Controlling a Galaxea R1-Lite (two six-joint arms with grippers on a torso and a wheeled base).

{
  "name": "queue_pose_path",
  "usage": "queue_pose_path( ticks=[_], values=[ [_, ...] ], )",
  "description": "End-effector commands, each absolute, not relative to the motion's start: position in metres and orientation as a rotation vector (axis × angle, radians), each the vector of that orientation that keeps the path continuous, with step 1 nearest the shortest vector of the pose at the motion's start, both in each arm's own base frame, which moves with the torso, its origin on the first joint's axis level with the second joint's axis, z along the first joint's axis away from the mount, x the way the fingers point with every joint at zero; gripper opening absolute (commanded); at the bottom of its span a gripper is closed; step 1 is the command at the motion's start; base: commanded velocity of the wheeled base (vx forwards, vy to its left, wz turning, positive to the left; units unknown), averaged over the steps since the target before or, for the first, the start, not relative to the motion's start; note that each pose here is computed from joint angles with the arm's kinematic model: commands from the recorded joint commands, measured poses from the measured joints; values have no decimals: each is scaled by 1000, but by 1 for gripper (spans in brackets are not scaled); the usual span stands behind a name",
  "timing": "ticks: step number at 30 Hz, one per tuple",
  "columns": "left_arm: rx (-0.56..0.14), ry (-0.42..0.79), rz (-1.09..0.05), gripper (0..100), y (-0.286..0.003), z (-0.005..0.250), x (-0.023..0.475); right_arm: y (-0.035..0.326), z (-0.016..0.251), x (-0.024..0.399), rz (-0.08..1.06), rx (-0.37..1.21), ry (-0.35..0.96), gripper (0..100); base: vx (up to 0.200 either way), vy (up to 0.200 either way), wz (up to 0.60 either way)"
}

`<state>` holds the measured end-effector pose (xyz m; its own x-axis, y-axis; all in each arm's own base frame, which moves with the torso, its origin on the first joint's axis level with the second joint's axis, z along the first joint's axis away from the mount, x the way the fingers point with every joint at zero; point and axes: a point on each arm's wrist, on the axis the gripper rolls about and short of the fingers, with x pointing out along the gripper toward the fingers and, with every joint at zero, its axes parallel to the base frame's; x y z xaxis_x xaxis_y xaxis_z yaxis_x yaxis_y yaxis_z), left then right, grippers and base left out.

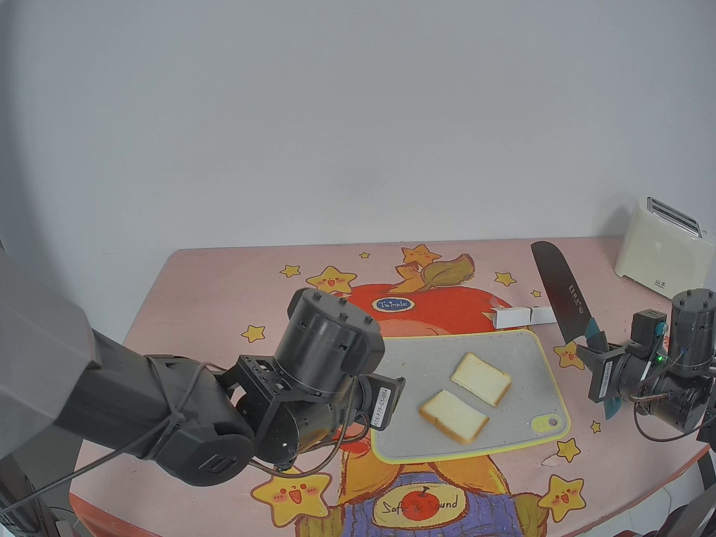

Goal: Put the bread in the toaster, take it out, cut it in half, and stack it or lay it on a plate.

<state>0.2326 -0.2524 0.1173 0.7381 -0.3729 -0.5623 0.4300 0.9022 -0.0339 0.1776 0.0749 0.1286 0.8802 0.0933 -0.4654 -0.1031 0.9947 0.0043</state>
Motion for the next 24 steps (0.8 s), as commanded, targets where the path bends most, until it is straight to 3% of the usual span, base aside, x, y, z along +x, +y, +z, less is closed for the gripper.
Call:
queue_pose_path(
  ticks=[1, 6, 24],
  values=[
    [122, 621, -425, 100, -255, 105, 236, 75, 129, 177, 103, -20, 482, 0, 0, 0, 0],
    [161, 644, -353, 100, -256, 87, 244, 75, 128, 177, 104, -22, 485, 0, 0, 0, 0],
    [173, 691, -283, 100, -237, 87, 250, 75, 130, 177, 105, -21, 477, 0, 0, 0, 0]
  ],
)
